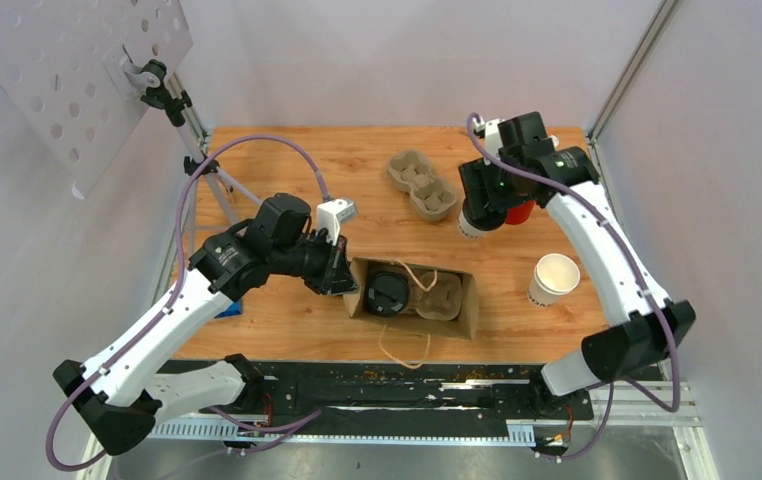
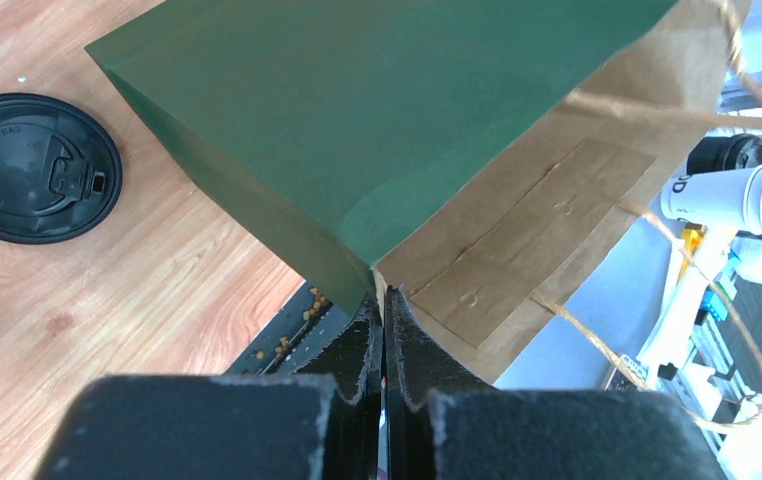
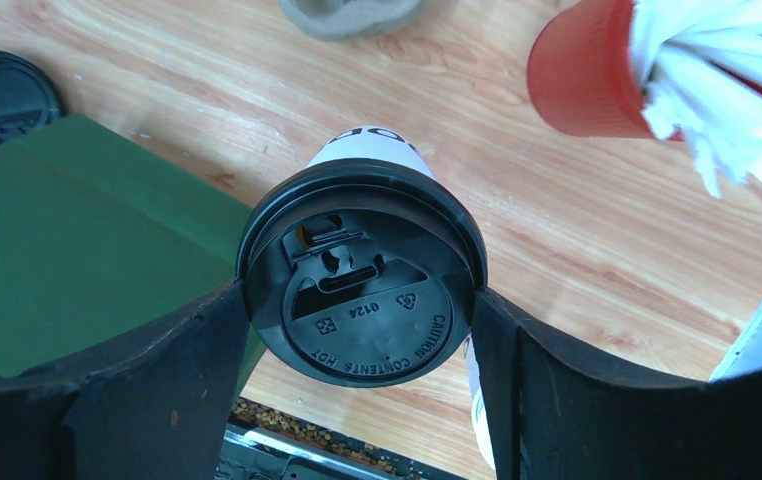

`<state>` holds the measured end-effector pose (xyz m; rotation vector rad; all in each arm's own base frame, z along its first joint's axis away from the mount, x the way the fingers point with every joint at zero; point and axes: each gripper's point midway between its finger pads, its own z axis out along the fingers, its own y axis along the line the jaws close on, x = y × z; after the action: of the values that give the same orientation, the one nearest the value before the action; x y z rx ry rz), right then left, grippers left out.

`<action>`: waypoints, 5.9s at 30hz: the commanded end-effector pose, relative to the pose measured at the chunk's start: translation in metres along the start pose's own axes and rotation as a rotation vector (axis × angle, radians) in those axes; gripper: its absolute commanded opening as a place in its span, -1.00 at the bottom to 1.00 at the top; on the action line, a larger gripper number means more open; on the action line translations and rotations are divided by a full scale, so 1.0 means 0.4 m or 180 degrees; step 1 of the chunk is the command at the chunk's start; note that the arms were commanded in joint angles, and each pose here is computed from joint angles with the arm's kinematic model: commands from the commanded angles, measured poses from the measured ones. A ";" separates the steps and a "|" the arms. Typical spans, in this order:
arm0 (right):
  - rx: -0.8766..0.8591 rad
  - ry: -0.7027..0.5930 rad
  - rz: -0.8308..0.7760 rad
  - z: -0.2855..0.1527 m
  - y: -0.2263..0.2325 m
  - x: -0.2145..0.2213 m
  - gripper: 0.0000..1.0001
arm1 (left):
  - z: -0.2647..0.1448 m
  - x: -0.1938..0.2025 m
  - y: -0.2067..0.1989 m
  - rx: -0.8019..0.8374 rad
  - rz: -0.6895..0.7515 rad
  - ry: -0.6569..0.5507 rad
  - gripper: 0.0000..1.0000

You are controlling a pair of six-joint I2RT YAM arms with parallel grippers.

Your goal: Pack the takeout coffee

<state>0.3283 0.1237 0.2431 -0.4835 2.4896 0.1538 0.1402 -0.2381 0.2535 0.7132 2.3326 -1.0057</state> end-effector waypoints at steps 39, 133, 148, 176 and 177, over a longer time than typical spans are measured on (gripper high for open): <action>-0.1922 -0.1944 -0.0472 -0.616 0.275 0.194 0.19 | -0.001 -0.088 -0.016 -0.0112 -0.0131 -0.0129 -1.00; -0.0691 -0.1328 -0.3433 -0.232 0.456 0.195 0.11 | -0.046 -0.072 -0.050 0.0116 0.0028 -0.0308 -0.16; -0.0619 -0.1401 -0.3107 -0.202 0.495 0.212 0.11 | -0.001 -0.116 -0.041 0.0202 0.0414 -0.0442 -0.64; -0.0370 -0.1437 -0.2979 -0.149 0.507 0.197 0.11 | -0.015 -0.032 0.006 -0.0036 0.0261 -0.0313 0.04; -0.0365 -0.1429 -0.2988 -0.149 0.507 0.196 0.11 | -0.011 -0.031 0.009 -0.0048 0.0254 -0.0299 0.04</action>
<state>0.1584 0.2678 0.2361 -1.4660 1.6361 0.0050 0.1495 -0.2377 0.2658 0.7560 2.1964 -0.9756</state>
